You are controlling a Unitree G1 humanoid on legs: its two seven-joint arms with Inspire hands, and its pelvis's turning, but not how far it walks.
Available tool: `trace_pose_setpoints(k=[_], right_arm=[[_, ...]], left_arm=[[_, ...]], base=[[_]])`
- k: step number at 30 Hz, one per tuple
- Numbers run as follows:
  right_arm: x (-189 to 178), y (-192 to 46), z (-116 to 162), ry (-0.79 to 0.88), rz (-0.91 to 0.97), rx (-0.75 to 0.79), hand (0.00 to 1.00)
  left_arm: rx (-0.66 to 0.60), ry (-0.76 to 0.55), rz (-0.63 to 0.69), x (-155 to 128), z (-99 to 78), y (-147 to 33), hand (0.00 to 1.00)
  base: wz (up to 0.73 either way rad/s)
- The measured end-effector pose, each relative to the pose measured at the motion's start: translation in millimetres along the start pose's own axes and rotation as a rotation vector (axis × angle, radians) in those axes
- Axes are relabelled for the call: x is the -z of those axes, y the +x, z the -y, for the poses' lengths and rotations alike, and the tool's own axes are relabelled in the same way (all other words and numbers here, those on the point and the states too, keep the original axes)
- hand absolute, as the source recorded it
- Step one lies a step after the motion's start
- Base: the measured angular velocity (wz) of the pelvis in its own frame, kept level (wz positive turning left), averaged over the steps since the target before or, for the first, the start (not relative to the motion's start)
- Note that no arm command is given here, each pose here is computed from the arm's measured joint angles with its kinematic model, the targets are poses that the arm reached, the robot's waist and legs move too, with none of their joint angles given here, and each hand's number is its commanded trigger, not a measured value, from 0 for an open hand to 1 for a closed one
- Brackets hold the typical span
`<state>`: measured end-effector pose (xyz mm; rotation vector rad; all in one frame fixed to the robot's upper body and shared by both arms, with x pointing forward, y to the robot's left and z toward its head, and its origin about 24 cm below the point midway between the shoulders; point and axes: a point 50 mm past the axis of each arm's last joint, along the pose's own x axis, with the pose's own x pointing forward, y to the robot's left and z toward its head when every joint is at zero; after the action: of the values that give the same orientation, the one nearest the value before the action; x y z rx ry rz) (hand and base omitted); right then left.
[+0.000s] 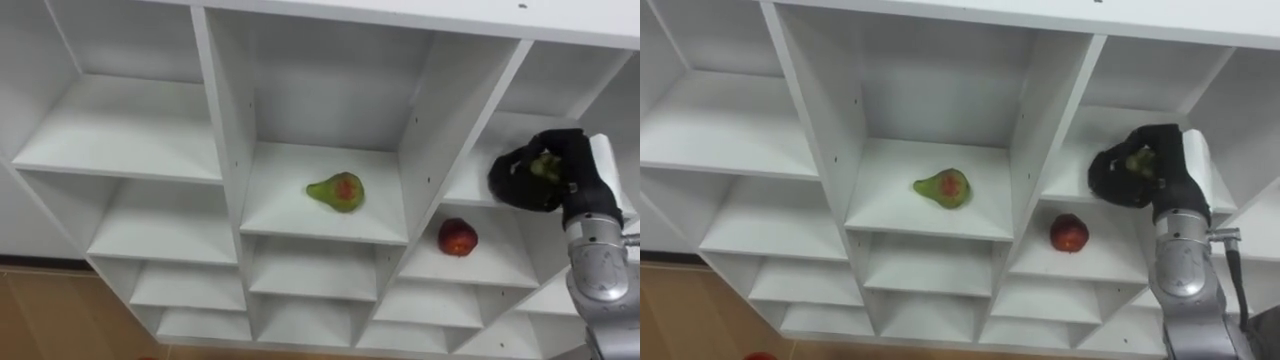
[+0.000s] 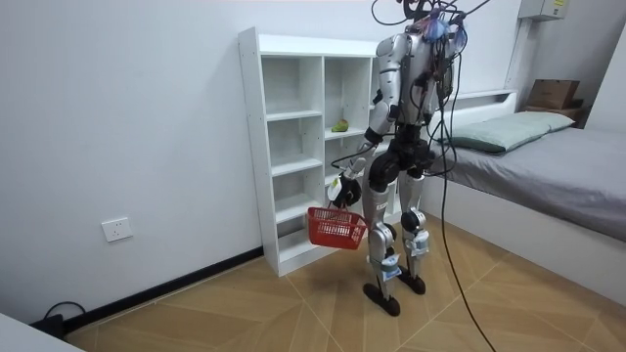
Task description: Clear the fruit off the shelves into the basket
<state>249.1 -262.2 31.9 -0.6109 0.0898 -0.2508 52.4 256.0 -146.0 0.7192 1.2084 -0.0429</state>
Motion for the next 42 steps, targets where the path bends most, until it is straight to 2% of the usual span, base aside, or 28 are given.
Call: trace_pose_setpoints(k=[7, 13, 19, 25, 32, 42], right_arm=[[-7, -7, -5, 0.036, 0.028, -0.023, 1.00], [-19, -23, -10, 0.057, 0.081, -0.087, 1.00], [-28, -38, -30, 0.147, 0.123, -0.210, 1.00], [-29, -51, -43, 0.201, 0.109, -0.274, 1.00], [-37, -73, -78, 0.241, 0.117, -0.495, 1.00], [-43, -73, -83, 0.257, 0.143, -0.542, 1.00]], left_arm=[[-0.004, -0.002, 0.016, -5, -1.1, 1.3, 1.00], [-0.005, -0.006, 0.022, -8, -1.3, 2.5, 1.00], [-0.009, -0.014, 0.056, -16, -2.3, 4.7, 1.00], [0.000, -0.008, 0.129, -36, -1.7, 7.0, 1.00], [0.008, -0.028, 0.225, -58, 7.1, 5.8, 1.00], [0.020, -0.033, 0.248, -62, 9.0, 5.7, 1.00]], base=[[-0.03], [-0.08], [-0.05], [-0.04], [-0.10], [-0.08]])
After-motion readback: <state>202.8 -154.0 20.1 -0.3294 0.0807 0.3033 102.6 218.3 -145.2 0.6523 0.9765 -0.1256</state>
